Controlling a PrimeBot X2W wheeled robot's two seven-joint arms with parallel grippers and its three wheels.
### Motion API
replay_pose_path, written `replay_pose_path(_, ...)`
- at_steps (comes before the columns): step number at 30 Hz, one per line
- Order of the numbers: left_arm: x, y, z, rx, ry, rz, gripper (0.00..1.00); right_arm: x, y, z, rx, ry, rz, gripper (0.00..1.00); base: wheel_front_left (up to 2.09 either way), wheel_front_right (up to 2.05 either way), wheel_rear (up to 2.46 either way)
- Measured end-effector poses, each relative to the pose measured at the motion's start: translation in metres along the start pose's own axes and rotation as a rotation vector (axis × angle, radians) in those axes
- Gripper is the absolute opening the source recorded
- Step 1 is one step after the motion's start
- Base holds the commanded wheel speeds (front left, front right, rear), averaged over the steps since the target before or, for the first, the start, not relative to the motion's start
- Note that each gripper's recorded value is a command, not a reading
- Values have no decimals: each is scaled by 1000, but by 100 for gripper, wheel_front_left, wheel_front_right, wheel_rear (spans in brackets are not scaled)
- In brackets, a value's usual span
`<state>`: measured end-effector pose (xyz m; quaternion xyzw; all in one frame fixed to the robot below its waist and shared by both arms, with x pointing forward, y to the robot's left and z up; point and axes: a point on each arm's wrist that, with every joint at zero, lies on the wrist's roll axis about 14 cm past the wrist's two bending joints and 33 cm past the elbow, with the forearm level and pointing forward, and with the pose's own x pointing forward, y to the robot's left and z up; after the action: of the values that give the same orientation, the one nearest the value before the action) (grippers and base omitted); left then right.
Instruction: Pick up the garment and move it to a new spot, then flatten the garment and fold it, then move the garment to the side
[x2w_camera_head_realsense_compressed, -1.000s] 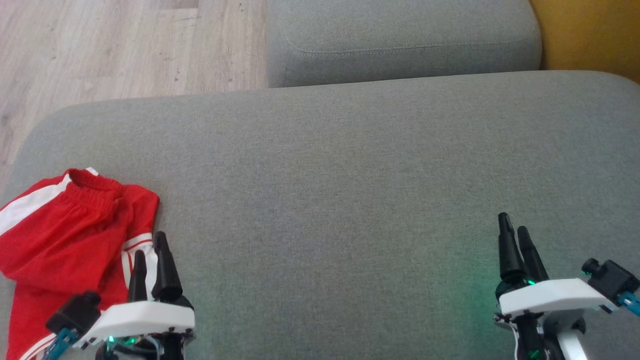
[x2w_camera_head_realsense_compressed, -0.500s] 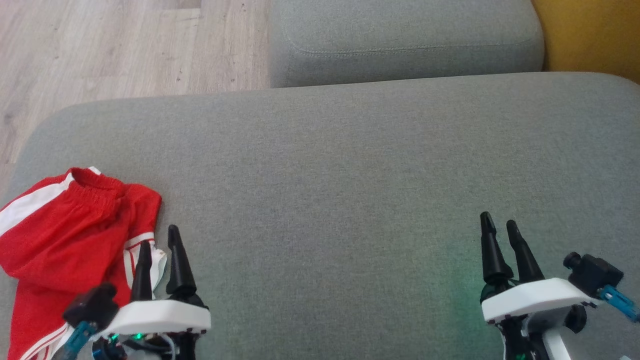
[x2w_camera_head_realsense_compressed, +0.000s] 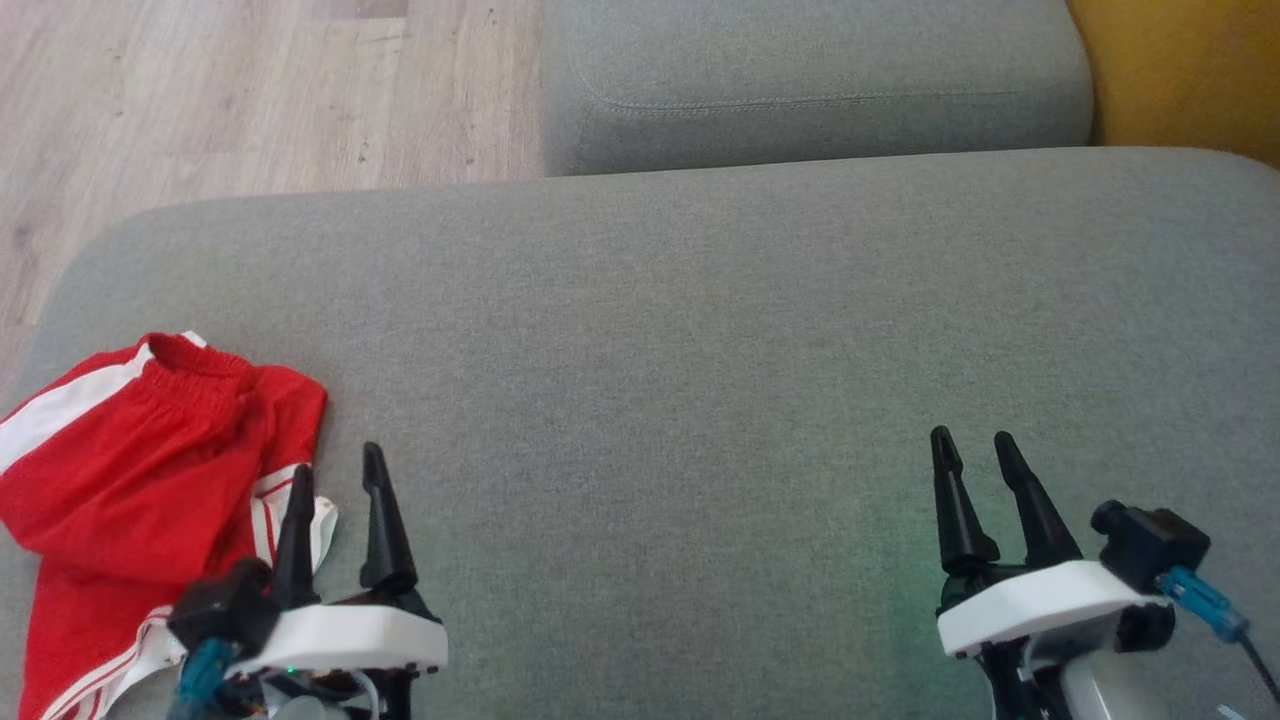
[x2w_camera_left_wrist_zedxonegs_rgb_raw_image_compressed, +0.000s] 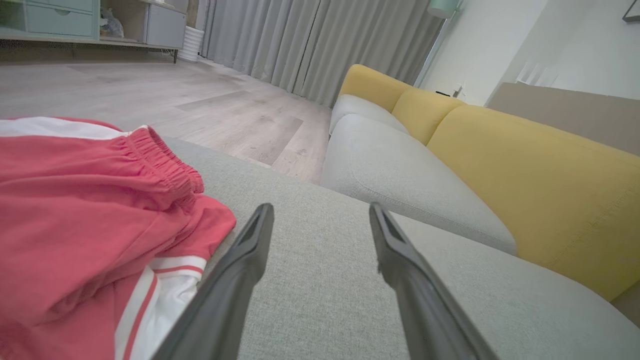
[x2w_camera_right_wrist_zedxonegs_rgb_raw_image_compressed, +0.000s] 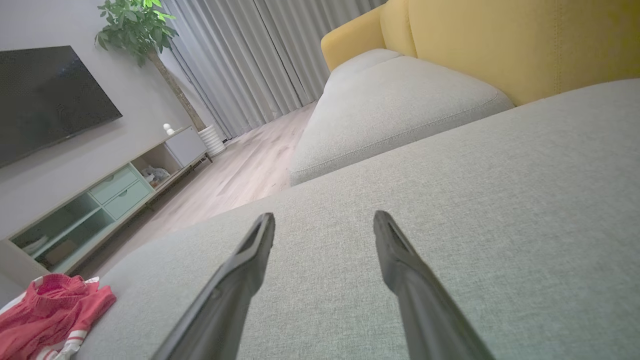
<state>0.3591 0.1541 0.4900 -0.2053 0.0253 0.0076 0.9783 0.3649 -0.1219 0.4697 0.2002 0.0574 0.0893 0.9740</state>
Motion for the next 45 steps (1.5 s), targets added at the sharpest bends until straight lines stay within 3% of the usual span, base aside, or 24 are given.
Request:
replay_pose_path(34, -5, -27, 0, 412, -91, -104, 100, 0, -4, 0, -405, -16, 36, 100, 0, 0, 0)
replay_pose_path(45, -5, -28, 0, 428, -94, -107, 100, 4, -3, 5, -423, -30, 38, 100, 0, 0, 0)
